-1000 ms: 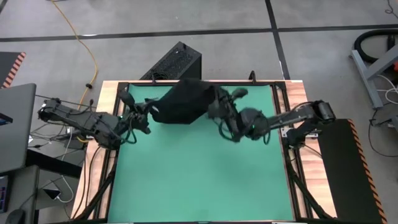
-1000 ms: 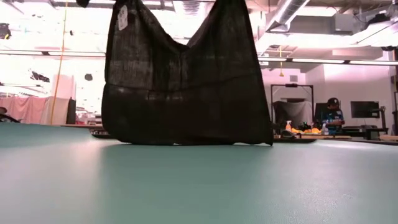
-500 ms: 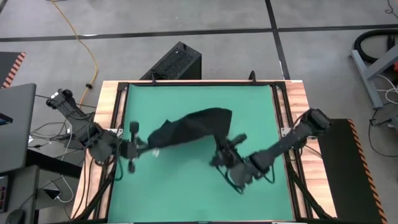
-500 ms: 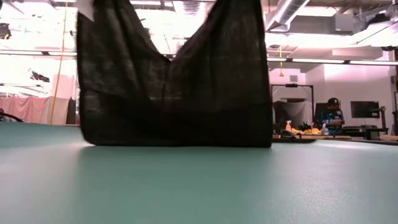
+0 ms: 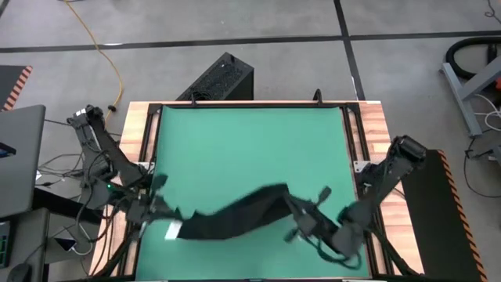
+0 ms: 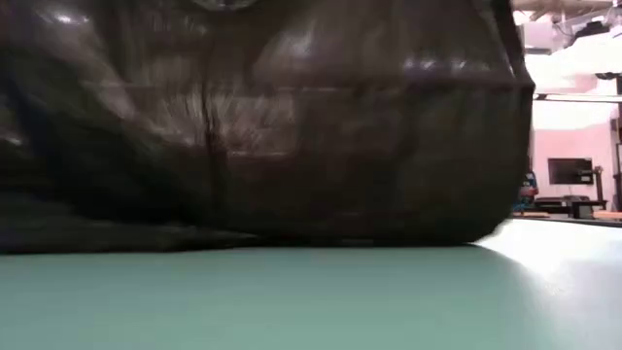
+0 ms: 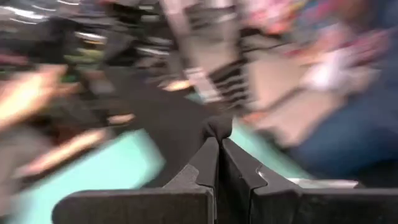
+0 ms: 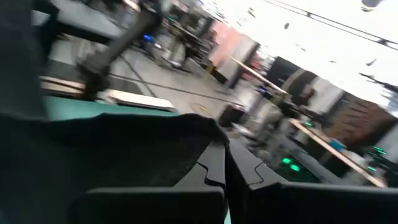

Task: Roll napkin
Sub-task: Fold the black table napkin

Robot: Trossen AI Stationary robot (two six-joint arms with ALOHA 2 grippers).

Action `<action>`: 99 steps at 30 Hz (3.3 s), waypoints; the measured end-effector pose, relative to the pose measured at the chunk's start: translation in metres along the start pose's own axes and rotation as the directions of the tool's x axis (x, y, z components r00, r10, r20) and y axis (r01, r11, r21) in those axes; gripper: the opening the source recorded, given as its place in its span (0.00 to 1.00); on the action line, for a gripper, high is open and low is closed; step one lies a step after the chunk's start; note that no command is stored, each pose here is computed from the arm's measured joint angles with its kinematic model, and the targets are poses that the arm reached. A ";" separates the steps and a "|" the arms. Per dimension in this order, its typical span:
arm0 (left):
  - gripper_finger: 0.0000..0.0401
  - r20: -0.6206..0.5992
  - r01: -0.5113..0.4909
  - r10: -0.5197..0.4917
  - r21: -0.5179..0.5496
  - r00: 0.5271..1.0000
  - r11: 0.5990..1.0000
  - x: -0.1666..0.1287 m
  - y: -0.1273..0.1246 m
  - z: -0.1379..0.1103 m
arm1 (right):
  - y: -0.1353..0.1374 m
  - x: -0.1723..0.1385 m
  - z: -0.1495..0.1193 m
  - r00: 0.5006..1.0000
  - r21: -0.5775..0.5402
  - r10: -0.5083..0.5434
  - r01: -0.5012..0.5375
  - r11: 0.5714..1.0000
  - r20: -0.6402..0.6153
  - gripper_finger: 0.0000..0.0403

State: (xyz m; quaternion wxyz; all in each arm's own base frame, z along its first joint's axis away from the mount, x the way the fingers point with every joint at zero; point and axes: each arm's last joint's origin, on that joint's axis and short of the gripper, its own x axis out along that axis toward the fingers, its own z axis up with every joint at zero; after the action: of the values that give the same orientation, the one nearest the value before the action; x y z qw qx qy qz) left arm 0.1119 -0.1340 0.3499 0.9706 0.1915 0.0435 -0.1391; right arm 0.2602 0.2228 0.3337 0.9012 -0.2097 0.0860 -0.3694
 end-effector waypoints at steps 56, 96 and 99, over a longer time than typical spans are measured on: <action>0.00 -0.570 -0.207 0.055 -0.205 0.820 0.957 0.012 0.040 -0.068 | -0.019 0.013 -0.068 0.975 0.317 0.156 -0.100 0.943 -0.156 0.03; 0.00 -0.587 -0.426 0.340 -0.008 0.735 0.905 0.061 0.031 -0.100 | -0.017 0.012 -0.071 0.765 0.521 0.447 -0.172 0.836 -0.464 0.03; 0.00 -0.584 -0.426 0.353 0.013 0.731 0.905 0.061 0.032 -0.100 | -0.019 0.003 -0.058 0.786 0.519 0.457 -0.207 0.829 -0.416 0.03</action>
State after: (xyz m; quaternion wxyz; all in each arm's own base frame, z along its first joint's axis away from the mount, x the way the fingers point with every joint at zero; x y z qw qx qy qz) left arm 0.1759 -0.0828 0.2607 0.9287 0.1698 0.3008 0.1347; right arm 0.2321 0.1904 0.2897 0.9179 0.1303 0.2772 -0.2522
